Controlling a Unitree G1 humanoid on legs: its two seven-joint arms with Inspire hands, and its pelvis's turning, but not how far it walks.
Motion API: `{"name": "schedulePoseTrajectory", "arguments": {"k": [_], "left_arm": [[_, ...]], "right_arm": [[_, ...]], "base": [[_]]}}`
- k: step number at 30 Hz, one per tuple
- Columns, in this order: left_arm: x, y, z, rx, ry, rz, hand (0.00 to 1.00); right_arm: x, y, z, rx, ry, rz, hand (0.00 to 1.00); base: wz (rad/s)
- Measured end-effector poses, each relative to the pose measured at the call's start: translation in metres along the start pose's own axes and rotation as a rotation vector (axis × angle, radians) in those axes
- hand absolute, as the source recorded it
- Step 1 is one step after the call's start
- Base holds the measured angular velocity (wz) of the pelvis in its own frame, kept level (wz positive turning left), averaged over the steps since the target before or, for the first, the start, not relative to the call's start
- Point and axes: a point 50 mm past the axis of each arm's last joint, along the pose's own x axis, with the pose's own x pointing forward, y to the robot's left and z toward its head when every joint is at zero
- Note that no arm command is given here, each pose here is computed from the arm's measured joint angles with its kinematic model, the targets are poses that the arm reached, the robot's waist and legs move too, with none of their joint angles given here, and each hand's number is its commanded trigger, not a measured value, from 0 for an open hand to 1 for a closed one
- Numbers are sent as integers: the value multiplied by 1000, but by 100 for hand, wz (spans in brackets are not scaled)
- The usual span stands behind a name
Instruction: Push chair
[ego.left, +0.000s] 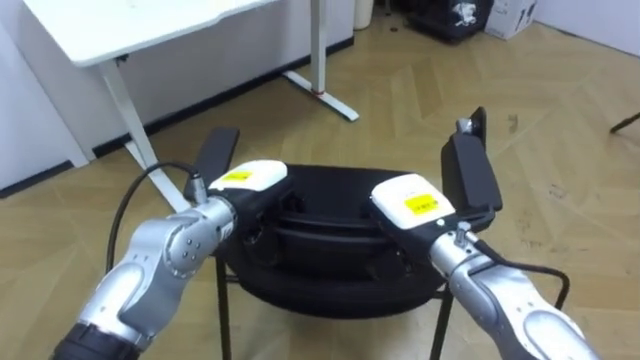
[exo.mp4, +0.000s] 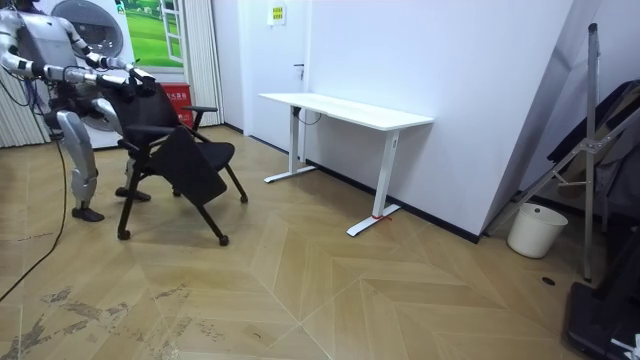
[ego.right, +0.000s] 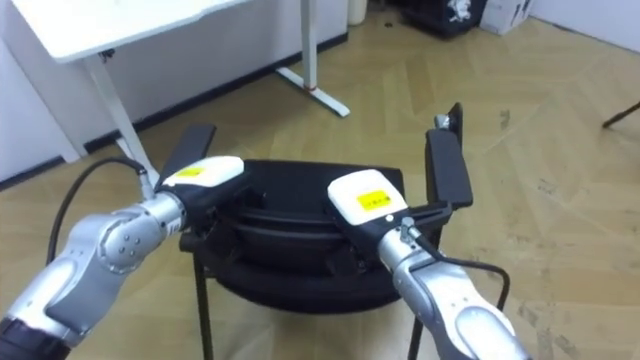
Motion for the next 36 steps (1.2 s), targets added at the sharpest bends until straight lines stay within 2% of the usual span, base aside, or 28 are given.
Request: {"name": "schedulePoseTrajectory", "arguments": {"k": [6, 9, 25, 36], "left_arm": [[-5, 1, 3, 3, -40, 8, 100], [-9, 8, 4, 25, -48, 33, 100], [-10, 6, -1, 69, -68, 21, 100], [-8, 8, 2, 96, -74, 22, 100]], "right_arm": [[-8, -1, -1, -20, -10, -39, 100], [-10, -8, 1, -44, -24, -64, 100], [-13, 5, 5, -6, -56, -52, 100], [-16, 1, 5, -16, -85, -19, 100]], "base": [[-39], [-23], [-5], [15]]}}
